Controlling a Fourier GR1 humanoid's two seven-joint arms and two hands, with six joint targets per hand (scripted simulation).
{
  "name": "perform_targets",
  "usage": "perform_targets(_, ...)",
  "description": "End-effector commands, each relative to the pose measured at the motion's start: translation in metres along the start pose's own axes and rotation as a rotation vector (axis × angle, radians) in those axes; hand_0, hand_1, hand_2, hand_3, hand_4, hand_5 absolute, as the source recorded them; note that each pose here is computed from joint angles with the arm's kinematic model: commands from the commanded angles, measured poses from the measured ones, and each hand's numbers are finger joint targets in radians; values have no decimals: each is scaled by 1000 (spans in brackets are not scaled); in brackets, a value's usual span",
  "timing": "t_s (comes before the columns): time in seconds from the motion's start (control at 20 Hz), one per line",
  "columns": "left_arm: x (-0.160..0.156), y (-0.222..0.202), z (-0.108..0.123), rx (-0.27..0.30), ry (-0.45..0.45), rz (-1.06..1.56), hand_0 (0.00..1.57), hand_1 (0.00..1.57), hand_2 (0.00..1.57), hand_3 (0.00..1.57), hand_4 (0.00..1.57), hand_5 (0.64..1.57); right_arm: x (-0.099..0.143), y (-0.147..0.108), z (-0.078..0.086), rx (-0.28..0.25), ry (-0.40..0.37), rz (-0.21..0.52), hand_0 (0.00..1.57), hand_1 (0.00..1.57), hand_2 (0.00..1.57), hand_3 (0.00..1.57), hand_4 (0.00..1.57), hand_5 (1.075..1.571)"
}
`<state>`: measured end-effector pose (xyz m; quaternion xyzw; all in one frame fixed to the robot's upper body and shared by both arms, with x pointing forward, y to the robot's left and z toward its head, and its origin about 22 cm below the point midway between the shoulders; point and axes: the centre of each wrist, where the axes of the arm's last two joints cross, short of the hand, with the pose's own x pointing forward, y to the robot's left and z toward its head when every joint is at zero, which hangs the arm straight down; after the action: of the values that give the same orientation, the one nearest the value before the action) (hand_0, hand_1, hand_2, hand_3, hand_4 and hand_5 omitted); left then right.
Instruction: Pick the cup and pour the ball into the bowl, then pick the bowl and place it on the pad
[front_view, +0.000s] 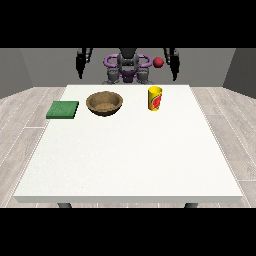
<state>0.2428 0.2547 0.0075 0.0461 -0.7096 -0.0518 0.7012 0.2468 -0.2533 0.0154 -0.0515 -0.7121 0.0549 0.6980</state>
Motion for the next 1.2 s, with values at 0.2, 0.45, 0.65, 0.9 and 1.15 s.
perform_targets(0.2,27,10,-1,7,-14,-8,0,0,0,0,664,1566,27,-12,-1,-6,-10,25,0,0,0,0,875,1533)
perform_targets(0.45,23,-14,26,35,236,261,0,0,0,0,634,1564,19,6,35,-26,269,-213,0,0,0,0,860,1530)
perform_targets(0.65,84,-31,17,14,186,285,0,0,0,0,601,1563,49,-16,33,-72,229,-198,0,0,0,0,823,1528)
perform_targets(0.9,84,-31,6,24,-20,207,0,0,0,0,591,1557,78,-23,29,-55,21,-205,0,0,0,0,760,1549)
perform_targets(1.15,85,-33,-18,13,-168,171,0,0,0,0,583,1544,89,-4,-4,-87,-128,-224,0,0,0,0,730,1550)
